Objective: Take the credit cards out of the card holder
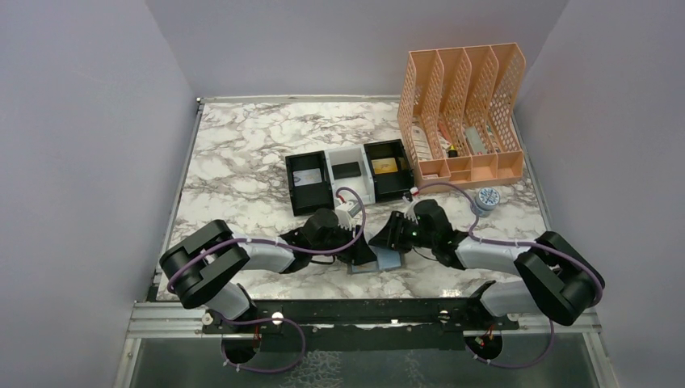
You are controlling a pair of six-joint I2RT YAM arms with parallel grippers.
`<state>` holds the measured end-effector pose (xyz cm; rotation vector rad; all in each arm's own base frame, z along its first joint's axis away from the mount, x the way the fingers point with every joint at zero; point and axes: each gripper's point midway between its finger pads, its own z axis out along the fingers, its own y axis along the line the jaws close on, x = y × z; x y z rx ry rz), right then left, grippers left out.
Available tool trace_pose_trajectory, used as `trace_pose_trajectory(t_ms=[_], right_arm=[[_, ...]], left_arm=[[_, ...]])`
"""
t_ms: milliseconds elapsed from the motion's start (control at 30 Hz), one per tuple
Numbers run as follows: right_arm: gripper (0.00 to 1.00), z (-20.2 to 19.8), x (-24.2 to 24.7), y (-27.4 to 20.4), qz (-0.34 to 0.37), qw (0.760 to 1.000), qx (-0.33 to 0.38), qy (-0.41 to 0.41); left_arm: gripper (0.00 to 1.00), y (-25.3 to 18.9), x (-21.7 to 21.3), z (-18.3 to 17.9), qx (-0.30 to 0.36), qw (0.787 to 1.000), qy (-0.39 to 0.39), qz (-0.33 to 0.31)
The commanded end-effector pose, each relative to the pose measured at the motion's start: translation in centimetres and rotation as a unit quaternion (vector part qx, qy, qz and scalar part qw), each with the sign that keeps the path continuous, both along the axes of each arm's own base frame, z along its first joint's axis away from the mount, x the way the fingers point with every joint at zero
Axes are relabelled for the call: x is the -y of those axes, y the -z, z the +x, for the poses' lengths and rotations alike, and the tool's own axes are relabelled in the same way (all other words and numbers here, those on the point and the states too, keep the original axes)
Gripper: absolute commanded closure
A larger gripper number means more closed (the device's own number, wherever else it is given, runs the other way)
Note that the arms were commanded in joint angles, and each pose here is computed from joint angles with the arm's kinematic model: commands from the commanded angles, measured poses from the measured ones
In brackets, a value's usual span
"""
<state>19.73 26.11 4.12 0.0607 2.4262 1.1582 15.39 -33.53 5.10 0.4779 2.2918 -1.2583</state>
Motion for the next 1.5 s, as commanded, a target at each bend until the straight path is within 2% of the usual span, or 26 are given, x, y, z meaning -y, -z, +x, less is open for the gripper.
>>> trace_pose_trajectory(t_ms=[0, 167, 267, 333, 433, 667, 800, 933, 1033, 1100, 1200, 1333, 1467], right_arm=[[0.59, 0.5, 0.2, -1.5, 0.007, 1.000, 0.015, 0.006], [0.46, 1.9, 1.8, -2.5, -0.039, 0.998, 0.034, 0.047], [0.42, 3.0, 4.0, -2.8, -0.089, 0.990, 0.046, 0.096], [0.40, 3.5, 5.7, -3.1, -0.120, 0.983, 0.055, 0.130], [0.38, 3.8, 7.6, -3.8, -0.141, 0.974, 0.065, 0.162], [0.37, 3.7, 8.5, -4.3, -0.131, 0.972, 0.063, 0.182], [0.37, 3.3, 7.6, -4.0, -0.108, 0.979, 0.050, 0.166], [0.38, 3.2, 7.0, -4.1, -0.104, 0.982, 0.051, 0.147], [0.38, 3.1, 6.6, -4.5, -0.095, 0.985, 0.057, 0.135], [0.38, 3.1, 6.1, -4.8, -0.088, 0.986, 0.058, 0.126], [0.38, 3.0, 5.5, -5.3, -0.076, 0.989, 0.064, 0.107], [0.40, 2.7, 4.3, -6.3, -0.061, 0.993, 0.080, 0.065], [0.46, 2.4, 3.0, -7.0, -0.041, 0.994, 0.102, 0.017]], left_arm=[[0.54, -1.6, 0.8, -1.0, 0.002, 0.999, 0.031, -0.034], [0.54, -2.1, 1.6, -0.8, 0.003, 0.998, 0.043, -0.041], [0.52, -2.4, 2.5, -0.6, 0.005, 0.998, 0.048, -0.044], [0.46, -2.4, 3.1, -0.6, 0.006, 0.997, 0.055, -0.044], [0.44, -2.0, 4.3, -0.8, 0.004, 0.997, 0.067, -0.041], [0.41, 0.5, 6.6, -1.9, -0.016, 0.996, 0.084, -0.016], [0.41, 1.8, 6.5, -1.8, -0.029, 0.997, 0.065, 0.000], [0.38, 0.2, 6.0, -2.0, -0.016, 0.998, 0.062, -0.014], [0.37, -3.1, 5.6, -1.7, 0.018, 0.997, 0.056, -0.040], [0.36, -4.0, 4.5, -1.0, 0.041, 0.998, 0.028, -0.034], [0.34, -4.6, 1.5, 0.8, 0.072, 0.996, -0.059, -0.013], [0.31, -4.2, -2.7, 2.0, 0.099, 0.986, -0.125, 0.048], [0.27, -3.4, -8.3, 4.0, 0.106, 0.954, -0.232, 0.155]])
